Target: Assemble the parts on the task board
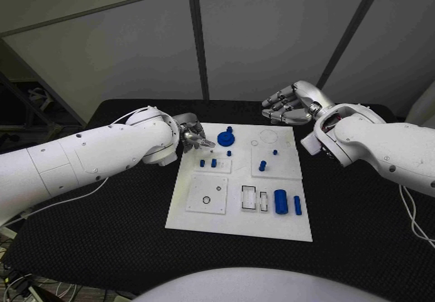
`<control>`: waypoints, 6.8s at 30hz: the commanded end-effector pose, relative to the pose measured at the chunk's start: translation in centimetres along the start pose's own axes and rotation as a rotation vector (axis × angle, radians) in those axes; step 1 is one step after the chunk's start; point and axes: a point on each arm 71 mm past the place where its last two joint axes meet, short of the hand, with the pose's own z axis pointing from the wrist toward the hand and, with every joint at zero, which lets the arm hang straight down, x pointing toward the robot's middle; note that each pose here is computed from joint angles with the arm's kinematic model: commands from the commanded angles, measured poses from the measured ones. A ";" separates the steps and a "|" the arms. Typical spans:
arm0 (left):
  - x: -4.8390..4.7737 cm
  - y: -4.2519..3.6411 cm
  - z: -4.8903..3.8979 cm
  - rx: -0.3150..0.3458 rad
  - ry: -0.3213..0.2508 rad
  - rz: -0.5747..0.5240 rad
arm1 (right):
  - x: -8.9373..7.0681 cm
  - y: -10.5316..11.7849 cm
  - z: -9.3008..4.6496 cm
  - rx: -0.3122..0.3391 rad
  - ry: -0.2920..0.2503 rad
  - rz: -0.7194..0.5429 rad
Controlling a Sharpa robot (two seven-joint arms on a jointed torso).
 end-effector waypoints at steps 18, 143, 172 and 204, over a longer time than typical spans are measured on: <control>3.07 -4.70 0.65 0.426 -0.158 0.281 | 0.0 0.3 0.0 -0.014 0.001 0.005; 1.87 0.38 0.50 0.277 -0.112 0.254 | 0.1 0.2 0.2 -0.014 0.004 0.004; 2.54 0.01 1.18 0.267 -0.095 0.256 | 0.2 0.3 0.2 -0.016 0.006 0.005; 2.66 0.19 1.60 0.245 -0.075 0.269 | 0.2 0.2 0.2 -0.010 0.008 0.004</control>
